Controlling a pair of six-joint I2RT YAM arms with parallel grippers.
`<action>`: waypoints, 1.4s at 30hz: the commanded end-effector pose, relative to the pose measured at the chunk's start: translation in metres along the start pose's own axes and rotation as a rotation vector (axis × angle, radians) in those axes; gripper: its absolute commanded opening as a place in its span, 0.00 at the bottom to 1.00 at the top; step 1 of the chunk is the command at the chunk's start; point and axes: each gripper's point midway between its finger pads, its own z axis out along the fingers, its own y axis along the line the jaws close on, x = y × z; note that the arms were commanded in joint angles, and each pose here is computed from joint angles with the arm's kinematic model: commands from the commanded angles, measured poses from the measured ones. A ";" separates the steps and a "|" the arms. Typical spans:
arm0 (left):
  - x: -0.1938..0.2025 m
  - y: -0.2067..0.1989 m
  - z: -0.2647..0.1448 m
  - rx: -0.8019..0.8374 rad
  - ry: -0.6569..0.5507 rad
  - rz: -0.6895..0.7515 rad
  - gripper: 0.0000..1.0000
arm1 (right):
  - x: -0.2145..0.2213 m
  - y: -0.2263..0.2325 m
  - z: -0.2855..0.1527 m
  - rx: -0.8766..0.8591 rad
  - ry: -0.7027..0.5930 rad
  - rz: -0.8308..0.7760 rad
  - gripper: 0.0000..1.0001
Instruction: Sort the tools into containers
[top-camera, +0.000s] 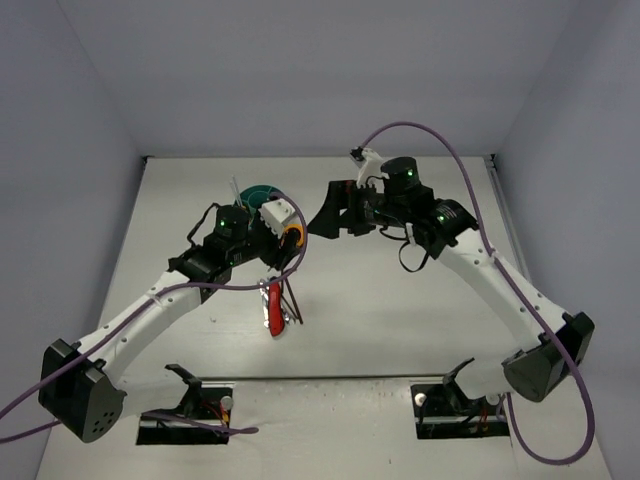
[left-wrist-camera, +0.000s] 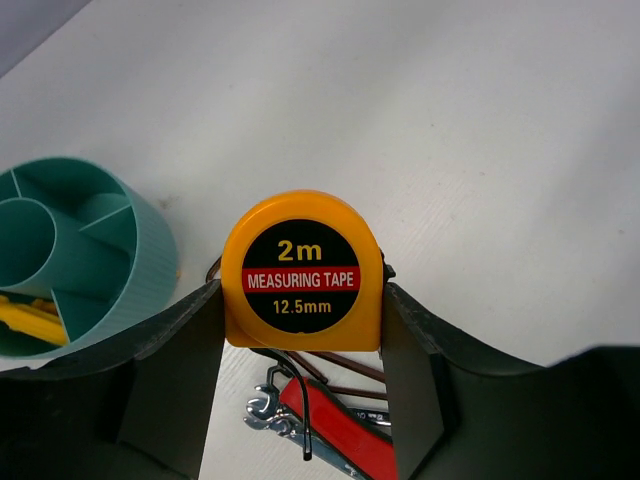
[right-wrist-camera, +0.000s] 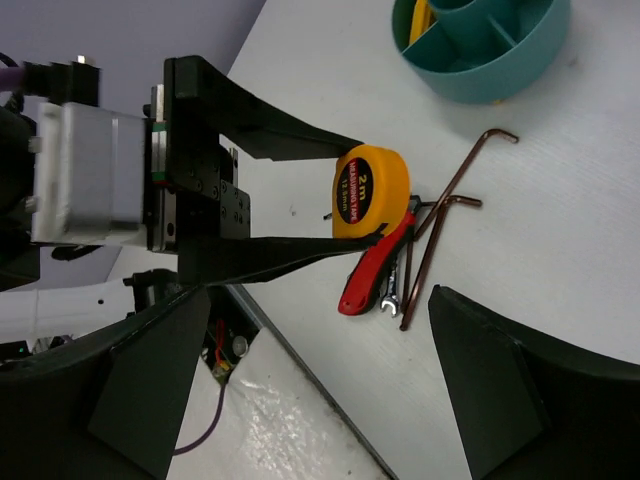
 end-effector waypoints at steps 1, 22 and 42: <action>-0.080 -0.012 -0.020 0.061 -0.247 0.124 0.27 | -0.014 0.021 0.018 -0.045 -0.032 0.006 0.88; -0.082 -0.032 -0.036 0.129 -0.296 0.168 0.27 | 0.003 0.024 0.060 -0.033 0.011 0.045 0.54; -0.054 -0.001 -0.044 -0.090 -0.191 -0.059 0.74 | -0.015 0.004 0.071 0.067 -0.059 -0.098 0.00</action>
